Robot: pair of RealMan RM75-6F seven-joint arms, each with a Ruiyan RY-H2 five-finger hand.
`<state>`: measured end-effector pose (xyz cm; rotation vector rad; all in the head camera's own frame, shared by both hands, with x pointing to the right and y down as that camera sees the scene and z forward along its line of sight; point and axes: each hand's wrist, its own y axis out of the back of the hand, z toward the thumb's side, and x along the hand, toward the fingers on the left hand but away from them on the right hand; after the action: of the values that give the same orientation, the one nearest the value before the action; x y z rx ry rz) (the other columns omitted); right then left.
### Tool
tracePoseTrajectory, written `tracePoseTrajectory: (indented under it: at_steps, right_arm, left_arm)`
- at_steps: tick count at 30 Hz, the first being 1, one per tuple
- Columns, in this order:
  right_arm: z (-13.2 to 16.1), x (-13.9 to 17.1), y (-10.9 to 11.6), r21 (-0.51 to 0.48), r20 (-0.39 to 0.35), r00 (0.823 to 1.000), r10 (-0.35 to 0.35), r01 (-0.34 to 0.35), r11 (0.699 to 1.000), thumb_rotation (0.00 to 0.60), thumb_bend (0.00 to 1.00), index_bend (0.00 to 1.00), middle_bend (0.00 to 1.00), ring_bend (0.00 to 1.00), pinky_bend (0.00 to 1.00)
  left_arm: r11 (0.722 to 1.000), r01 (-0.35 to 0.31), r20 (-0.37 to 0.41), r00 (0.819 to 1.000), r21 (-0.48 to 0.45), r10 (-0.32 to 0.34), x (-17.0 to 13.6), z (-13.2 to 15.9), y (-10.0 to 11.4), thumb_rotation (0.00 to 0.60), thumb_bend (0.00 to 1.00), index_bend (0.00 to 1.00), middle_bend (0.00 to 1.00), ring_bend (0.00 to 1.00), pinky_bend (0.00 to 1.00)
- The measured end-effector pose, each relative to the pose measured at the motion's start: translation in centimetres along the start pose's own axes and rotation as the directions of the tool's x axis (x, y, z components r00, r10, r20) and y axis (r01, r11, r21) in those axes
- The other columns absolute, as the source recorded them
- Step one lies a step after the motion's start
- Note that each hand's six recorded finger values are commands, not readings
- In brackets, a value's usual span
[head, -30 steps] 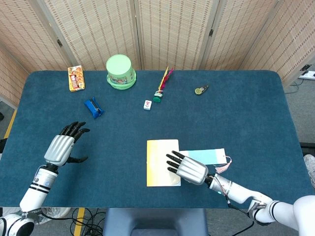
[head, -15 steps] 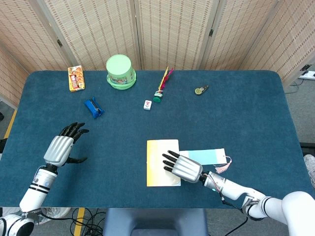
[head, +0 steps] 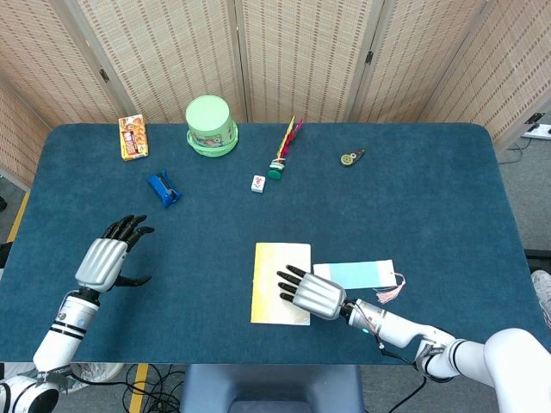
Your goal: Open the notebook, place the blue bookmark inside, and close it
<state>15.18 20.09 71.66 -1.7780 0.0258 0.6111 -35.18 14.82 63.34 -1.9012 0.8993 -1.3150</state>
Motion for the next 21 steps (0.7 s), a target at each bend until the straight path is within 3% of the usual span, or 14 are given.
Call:
tracePoseTrajectory:
  at_steps: [7,21]
  right_arm:
    - [0.2,-0.5,0.0,0.015,-0.006,1.0,0.021,-0.021,1.0,0.6,0.1,0.34,0.25,0.1,0.17]
    - [0.2,-1.5,0.1,0.013,-0.005,0.999,0.033,-0.032,0.999,0.6,0.27,0.34,0.25,0.1,0.17]
  left_arm:
    - [1.0,-0.001,-0.002,1.0,-0.002,0.001,-0.1,-0.1,0.0,0.6,0.13,0.22,0.1,0.06,0.15]
    - [1.0,-0.003,-0.004,1.0,-0.004,0.003,-0.1,-0.2,0.0,0.6,0.13,0.22,0.09,0.06,0.15]
